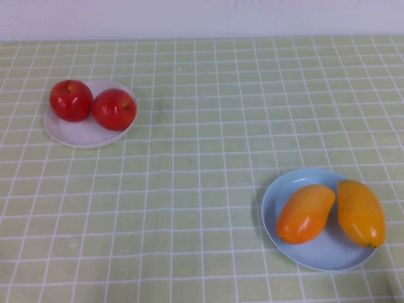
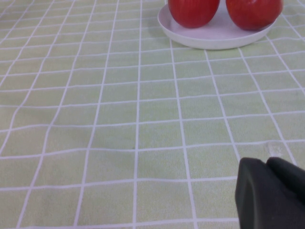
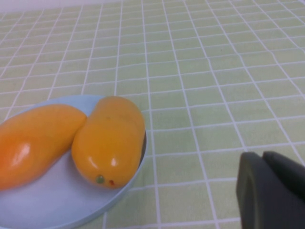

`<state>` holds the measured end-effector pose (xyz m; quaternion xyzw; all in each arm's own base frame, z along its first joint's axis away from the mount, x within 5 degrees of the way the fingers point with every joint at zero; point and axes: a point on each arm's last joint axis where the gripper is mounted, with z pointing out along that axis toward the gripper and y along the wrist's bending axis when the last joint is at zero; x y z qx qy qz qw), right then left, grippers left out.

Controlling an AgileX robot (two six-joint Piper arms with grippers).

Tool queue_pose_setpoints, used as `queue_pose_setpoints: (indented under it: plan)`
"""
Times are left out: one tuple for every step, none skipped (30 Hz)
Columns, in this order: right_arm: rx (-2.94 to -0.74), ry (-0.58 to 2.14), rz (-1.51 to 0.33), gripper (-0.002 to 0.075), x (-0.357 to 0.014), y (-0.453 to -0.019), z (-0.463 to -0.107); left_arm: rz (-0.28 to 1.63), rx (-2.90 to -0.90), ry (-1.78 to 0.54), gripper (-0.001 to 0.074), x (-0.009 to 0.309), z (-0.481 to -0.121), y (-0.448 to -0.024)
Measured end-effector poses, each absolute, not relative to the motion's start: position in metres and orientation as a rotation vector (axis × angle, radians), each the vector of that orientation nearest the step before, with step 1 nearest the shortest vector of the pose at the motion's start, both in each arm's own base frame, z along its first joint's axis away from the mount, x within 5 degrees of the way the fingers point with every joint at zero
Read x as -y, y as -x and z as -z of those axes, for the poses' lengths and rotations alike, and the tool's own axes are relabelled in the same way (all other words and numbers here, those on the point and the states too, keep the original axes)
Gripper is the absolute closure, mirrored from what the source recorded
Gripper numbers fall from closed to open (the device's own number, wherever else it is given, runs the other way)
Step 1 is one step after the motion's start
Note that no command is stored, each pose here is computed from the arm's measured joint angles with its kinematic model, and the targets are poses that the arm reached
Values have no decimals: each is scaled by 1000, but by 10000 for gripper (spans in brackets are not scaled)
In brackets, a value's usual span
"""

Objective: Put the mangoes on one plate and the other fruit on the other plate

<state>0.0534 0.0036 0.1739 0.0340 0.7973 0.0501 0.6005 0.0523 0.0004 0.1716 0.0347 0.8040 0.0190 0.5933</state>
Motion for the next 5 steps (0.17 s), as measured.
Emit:
queue_pose_setpoints:
  plan:
    - [-1848, -79, -116, 741, -4, -53, -174, -44, -1869, -81, 733, 0, -172, -52]
    - [-1848, -79, -116, 741, -4, -53, -174, -44, -1869, -81, 733, 0, -172, -52]
    - [-1848, -79, -116, 741, -4, -53, -174, -44, -1869, -81, 733, 0, -172, -52]
    - [-1848, -79, -116, 741, -4, -53, -174, -44, -1869, -81, 733, 0, -172, -52]
    - [-1848, -79, -116, 741, -4, -53, -174, -44, -1869, -81, 733, 0, -172, -52]
